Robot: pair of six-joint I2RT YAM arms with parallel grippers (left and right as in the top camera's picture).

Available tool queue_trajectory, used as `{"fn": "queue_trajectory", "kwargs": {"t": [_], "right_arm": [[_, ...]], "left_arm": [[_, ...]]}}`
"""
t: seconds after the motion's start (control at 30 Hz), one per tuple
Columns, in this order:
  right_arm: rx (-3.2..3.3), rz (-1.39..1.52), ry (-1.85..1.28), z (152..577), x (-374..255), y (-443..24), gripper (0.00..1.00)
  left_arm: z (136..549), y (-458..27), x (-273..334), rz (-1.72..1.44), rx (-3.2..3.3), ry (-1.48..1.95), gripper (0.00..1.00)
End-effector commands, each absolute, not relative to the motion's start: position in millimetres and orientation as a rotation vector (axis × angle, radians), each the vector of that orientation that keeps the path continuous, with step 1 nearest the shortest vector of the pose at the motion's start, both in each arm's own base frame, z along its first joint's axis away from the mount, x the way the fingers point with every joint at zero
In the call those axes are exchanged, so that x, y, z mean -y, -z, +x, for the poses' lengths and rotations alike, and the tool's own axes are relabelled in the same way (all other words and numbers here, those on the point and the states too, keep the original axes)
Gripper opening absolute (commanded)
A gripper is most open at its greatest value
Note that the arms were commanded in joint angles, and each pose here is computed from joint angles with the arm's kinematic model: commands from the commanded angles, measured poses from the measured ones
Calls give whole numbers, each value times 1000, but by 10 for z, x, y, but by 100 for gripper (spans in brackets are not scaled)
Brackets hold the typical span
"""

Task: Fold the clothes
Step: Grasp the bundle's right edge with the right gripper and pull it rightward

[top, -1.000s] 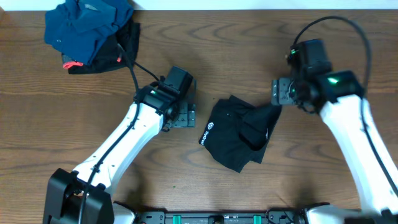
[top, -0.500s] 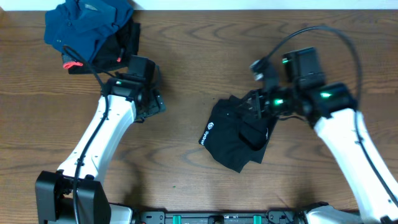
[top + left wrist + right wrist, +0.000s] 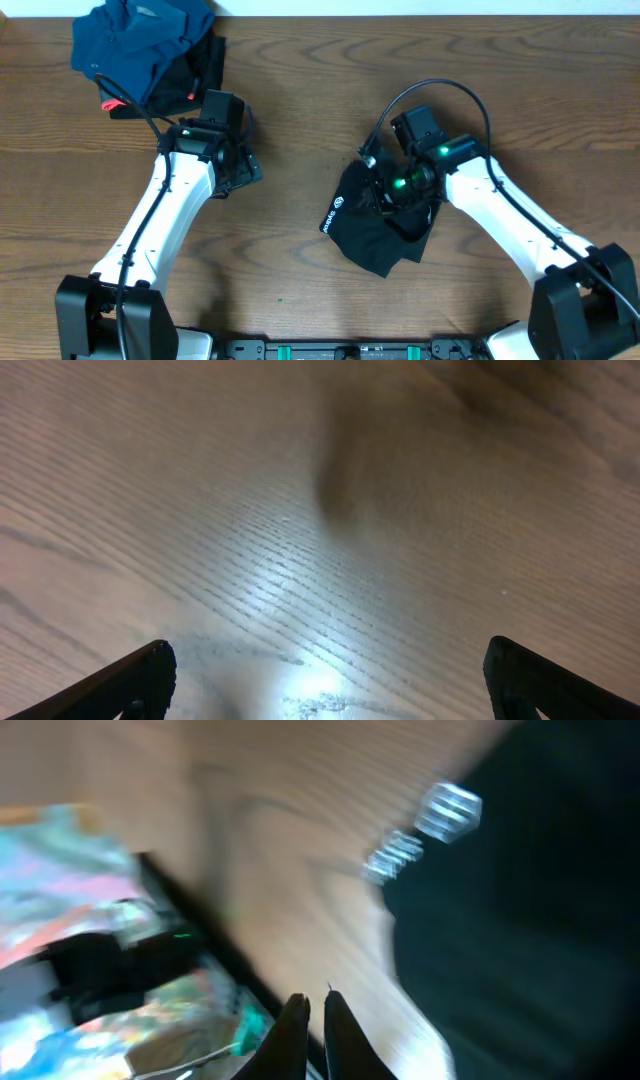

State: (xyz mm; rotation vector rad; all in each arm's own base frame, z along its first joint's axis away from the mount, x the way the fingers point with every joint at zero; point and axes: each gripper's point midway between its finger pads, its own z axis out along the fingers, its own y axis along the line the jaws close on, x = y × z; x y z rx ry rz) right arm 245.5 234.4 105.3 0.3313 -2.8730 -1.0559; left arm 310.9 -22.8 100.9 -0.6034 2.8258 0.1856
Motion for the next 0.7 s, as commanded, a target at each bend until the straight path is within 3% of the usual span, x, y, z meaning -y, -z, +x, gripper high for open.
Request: {"fn": "queue_trajectory", "kwargs": {"t": [0.0, 0.27, 0.67], "right_arm": [[3022, 210, 648, 2526, -1958, -751, 9], [3089, 47, 154, 2538, -1281, -453, 16], [3071, -367, 109, 2677, -508, -87, 12]], "left_arm": [[3084, -973, 190, -627, -2832, -212, 98], [3084, -973, 190, -627, -2832, -212, 98], [3066, -970, 187, -628, -2838, -216, 98]]}}
